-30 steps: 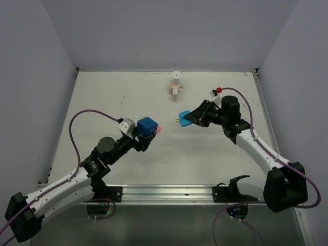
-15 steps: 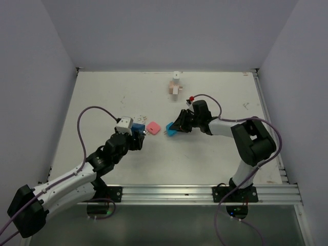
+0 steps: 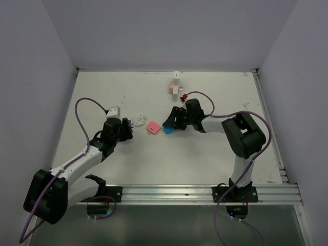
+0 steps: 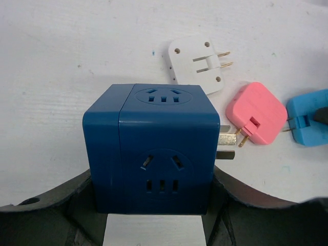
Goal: Pull the plug off the socket
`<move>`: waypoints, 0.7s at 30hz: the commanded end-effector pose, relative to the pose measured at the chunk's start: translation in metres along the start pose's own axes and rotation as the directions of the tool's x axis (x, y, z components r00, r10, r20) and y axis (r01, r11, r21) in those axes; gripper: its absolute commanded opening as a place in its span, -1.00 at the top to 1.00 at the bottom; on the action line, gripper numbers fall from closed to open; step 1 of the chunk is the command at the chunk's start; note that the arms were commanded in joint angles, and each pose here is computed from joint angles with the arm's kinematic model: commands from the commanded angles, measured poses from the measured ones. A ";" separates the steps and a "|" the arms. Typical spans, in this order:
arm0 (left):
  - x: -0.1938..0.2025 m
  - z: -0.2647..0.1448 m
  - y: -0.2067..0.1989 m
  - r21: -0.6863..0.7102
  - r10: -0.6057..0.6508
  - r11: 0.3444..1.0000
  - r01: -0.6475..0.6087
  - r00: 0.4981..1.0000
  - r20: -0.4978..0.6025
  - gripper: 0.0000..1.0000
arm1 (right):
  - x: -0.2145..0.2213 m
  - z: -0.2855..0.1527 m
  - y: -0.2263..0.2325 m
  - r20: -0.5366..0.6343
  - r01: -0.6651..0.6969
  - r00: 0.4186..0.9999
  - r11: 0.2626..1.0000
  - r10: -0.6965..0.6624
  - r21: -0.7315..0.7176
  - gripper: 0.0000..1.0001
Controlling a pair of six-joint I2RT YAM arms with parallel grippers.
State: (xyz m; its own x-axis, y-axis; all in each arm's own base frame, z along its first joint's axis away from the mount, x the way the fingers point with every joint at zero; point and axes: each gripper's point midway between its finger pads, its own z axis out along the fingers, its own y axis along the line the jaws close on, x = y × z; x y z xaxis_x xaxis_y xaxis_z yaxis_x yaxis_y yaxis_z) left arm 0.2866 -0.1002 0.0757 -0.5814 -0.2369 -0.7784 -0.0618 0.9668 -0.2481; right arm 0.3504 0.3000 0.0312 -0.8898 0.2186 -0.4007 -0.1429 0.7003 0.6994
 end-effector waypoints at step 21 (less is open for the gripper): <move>-0.040 0.105 0.028 -0.177 -0.022 0.984 -0.035 0.952 -0.306 0.80 | -0.019 -0.157 0.008 0.296 0.201 0.918 0.953 -0.264 0.227 -0.56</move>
State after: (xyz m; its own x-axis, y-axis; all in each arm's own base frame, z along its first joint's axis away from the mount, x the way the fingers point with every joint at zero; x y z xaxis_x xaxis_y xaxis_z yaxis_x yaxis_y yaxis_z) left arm 0.3916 -0.0746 0.0413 -0.7507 -0.2687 -0.6035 -0.2234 0.9630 -0.1508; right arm 0.3115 0.2175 0.1577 -0.6310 0.2532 -0.7333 -0.2746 0.8111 0.5164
